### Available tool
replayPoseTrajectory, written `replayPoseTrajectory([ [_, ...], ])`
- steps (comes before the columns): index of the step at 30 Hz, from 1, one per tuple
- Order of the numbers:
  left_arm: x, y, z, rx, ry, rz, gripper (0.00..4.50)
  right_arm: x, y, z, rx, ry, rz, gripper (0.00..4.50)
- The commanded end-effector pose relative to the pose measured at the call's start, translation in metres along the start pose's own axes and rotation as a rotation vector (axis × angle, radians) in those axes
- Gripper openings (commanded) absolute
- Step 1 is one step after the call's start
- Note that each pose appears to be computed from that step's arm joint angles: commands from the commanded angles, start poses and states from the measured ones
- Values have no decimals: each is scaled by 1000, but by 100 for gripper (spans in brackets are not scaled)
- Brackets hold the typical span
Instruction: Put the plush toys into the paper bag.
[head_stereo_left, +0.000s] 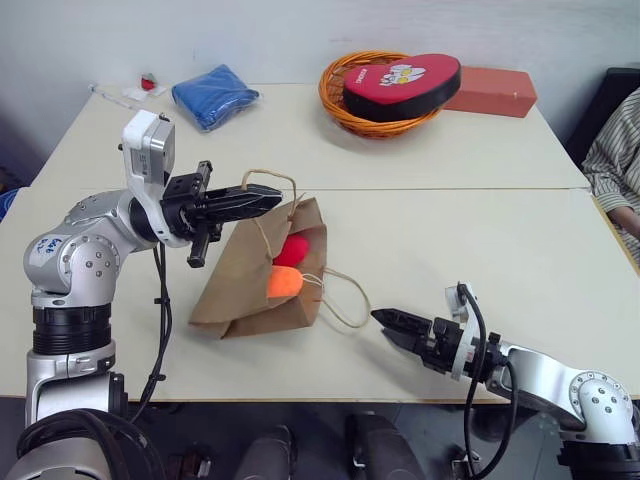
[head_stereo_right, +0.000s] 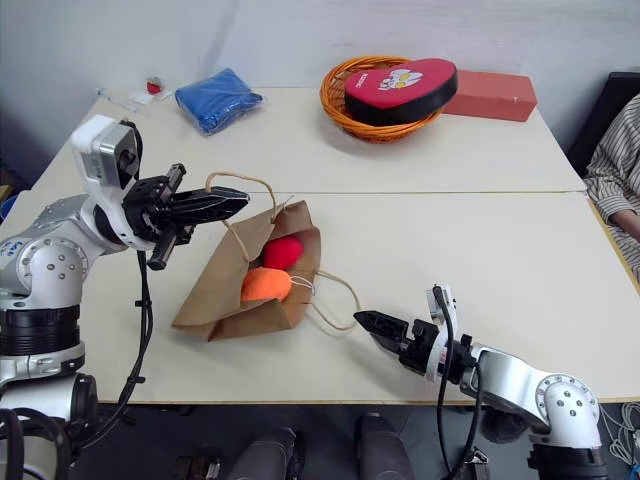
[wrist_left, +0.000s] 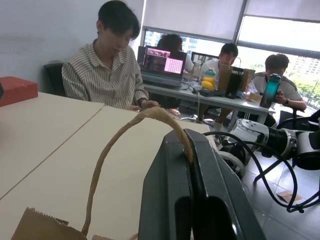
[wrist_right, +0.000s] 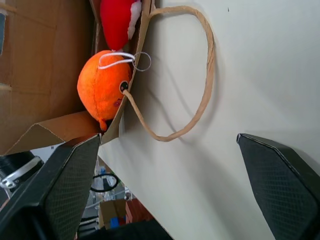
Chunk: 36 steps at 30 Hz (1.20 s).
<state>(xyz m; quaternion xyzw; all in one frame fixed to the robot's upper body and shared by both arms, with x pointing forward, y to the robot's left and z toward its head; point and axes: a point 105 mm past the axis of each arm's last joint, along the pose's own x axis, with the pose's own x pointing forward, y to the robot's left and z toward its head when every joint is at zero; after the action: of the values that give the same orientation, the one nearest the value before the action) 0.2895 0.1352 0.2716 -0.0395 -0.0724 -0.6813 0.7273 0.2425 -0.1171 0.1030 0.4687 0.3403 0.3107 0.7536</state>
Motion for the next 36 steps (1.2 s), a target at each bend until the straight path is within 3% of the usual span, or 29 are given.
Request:
replayPoseTrajectory([
  [1, 2, -5, 11, 38, -5, -28, 0, 17, 5, 4, 54, -33, -1, 445],
  [10, 4, -8, 12, 41, 4, -39, 0, 43, 18, -8, 80, 28, 17, 445],
  [14, 3, -9, 10, 40, 3, -33, 0, 44, 21, 9, 104, -35, 30, 445],
  [18, 4, -10, 7, 39, 11, -31, 0, 44, 29, 15, 73, -31, 58, 351],
  [24, 4, -9, 3, 37, 17, -32, 0, 31, 45, 38, 17, -116, 140, 138],
  [28, 7, -5, 3, 51, -2, -37, 0, 12, 73, 64, -74, -225, 249, 1],
  [36, 23, 13, 8, 126, -61, -55, 0, -26, 134, 104, -280, -404, 413, 1],
])
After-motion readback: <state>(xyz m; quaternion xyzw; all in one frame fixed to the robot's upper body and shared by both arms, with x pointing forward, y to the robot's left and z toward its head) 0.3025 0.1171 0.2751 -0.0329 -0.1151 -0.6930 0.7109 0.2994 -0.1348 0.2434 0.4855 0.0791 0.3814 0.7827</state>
